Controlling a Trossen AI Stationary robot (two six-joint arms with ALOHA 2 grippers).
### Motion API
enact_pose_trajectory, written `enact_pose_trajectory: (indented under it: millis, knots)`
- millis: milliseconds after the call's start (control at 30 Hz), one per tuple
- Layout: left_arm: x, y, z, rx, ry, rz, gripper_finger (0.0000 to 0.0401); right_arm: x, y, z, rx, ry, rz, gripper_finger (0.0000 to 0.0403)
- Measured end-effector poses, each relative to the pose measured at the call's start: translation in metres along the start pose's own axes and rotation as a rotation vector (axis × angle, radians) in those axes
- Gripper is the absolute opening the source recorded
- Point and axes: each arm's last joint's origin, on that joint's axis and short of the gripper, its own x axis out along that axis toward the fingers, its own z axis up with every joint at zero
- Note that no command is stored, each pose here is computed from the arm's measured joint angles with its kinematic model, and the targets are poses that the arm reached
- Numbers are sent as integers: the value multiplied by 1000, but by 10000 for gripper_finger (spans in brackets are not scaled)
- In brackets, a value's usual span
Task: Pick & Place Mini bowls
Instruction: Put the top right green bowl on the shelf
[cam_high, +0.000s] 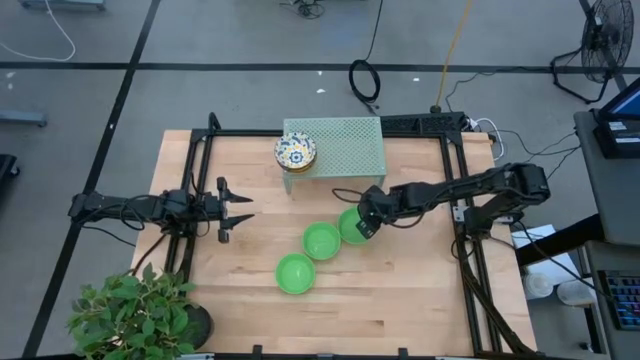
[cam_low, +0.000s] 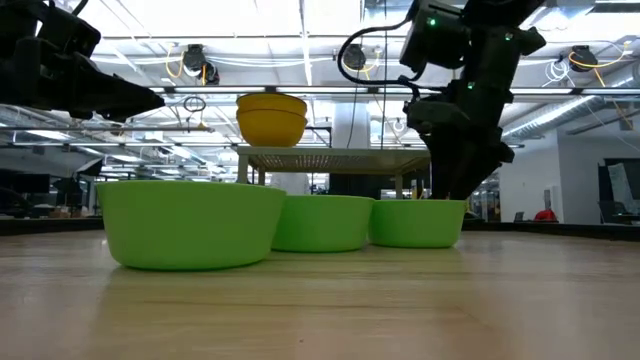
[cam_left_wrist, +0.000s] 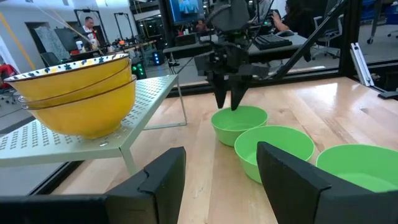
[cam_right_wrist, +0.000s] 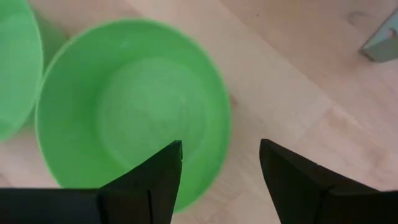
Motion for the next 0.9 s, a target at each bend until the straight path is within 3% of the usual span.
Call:
enact_pose_trajectory:
  millis: [433,900]
  knots:
    - [0,0,0,0,0,0,202,2,-10,9,68,1,-14,203]
    - [0,0,0,0,0,0,202,15,-7,-3,128,-21,30,203]
